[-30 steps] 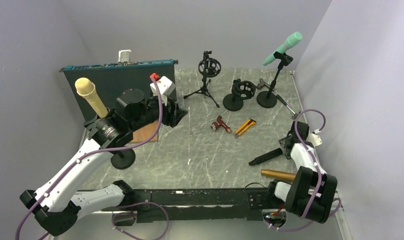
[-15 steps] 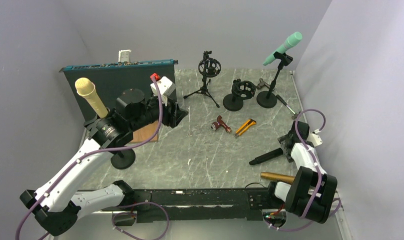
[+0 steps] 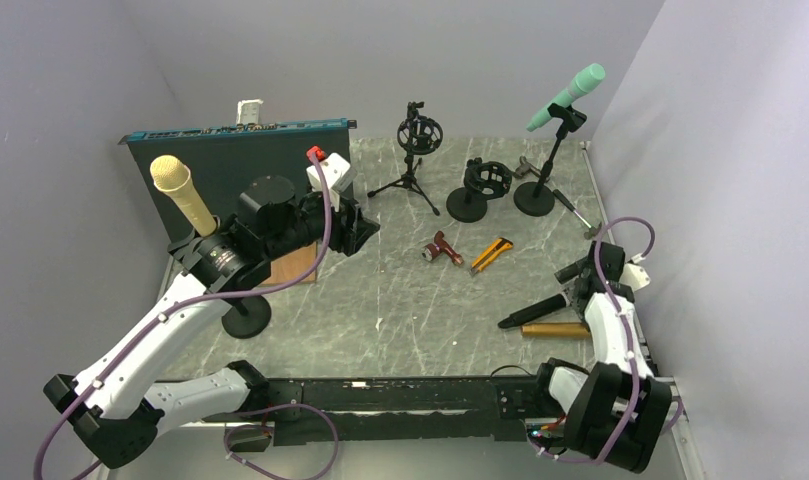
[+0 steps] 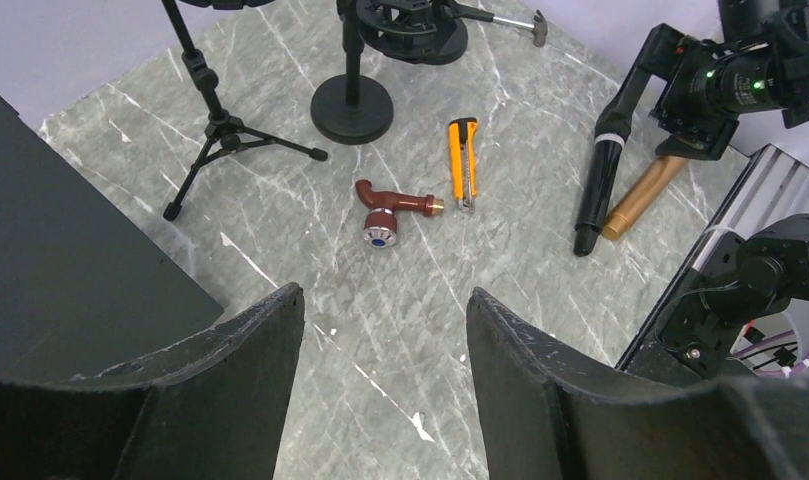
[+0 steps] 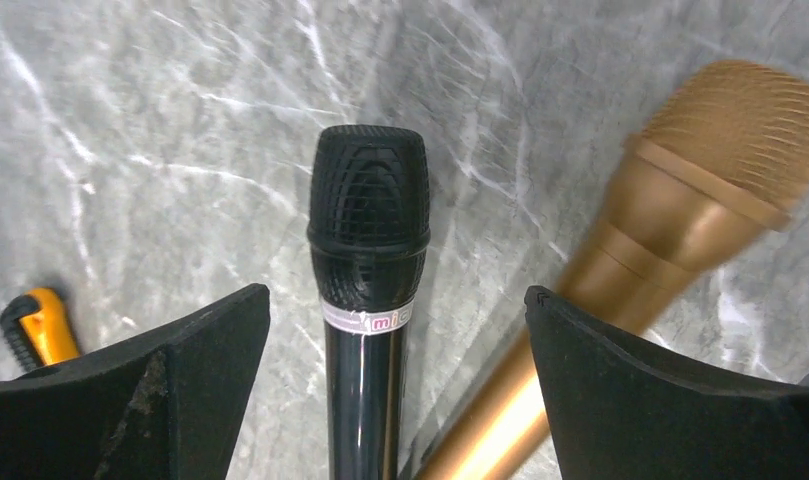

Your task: Remove the microphone from the stand

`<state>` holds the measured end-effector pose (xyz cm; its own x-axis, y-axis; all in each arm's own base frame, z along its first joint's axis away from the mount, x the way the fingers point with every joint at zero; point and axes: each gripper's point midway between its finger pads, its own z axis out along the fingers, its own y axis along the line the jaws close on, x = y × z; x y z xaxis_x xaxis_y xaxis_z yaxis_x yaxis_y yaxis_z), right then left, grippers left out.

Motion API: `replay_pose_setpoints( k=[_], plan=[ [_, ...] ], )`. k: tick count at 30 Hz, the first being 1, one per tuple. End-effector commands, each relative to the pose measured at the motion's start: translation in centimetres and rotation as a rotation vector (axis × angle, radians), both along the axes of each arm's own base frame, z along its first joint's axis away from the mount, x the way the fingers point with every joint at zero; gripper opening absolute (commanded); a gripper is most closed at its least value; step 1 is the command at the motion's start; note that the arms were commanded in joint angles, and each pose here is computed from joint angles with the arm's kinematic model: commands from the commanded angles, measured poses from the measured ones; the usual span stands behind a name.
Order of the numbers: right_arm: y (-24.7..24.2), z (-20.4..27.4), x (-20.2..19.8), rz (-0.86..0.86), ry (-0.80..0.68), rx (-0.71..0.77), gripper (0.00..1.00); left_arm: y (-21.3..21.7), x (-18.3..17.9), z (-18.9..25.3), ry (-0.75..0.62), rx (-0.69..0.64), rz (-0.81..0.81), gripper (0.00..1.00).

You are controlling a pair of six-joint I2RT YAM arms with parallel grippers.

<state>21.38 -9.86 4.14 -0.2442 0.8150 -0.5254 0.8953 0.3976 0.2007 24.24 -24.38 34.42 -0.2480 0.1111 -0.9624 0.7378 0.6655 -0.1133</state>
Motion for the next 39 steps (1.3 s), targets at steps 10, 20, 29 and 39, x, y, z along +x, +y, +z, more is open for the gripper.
replay_pose_setpoints(
  k=[10,20,29,39],
  plan=[
    [1.4,10.2,4.0,0.235,-0.244,-0.075,1.00,-0.1,-0.4,2.5,-0.045,-0.057,-0.012,0.65],
    [17.7,18.4,9.9,0.834,-0.783,0.219,1.00,-1.0,-0.7,2.3,-0.019,-0.084,-0.047,0.64],
    [27.0,21.7,11.7,0.808,-1.109,0.291,1.00,0.9,-1.4,4.4,-0.113,-0.176,0.019,0.64],
    [35.3,18.9,17.5,0.835,-1.144,0.283,0.99,1.5,-2.4,5.6,-0.128,-0.225,0.016,0.63]
  ],
)
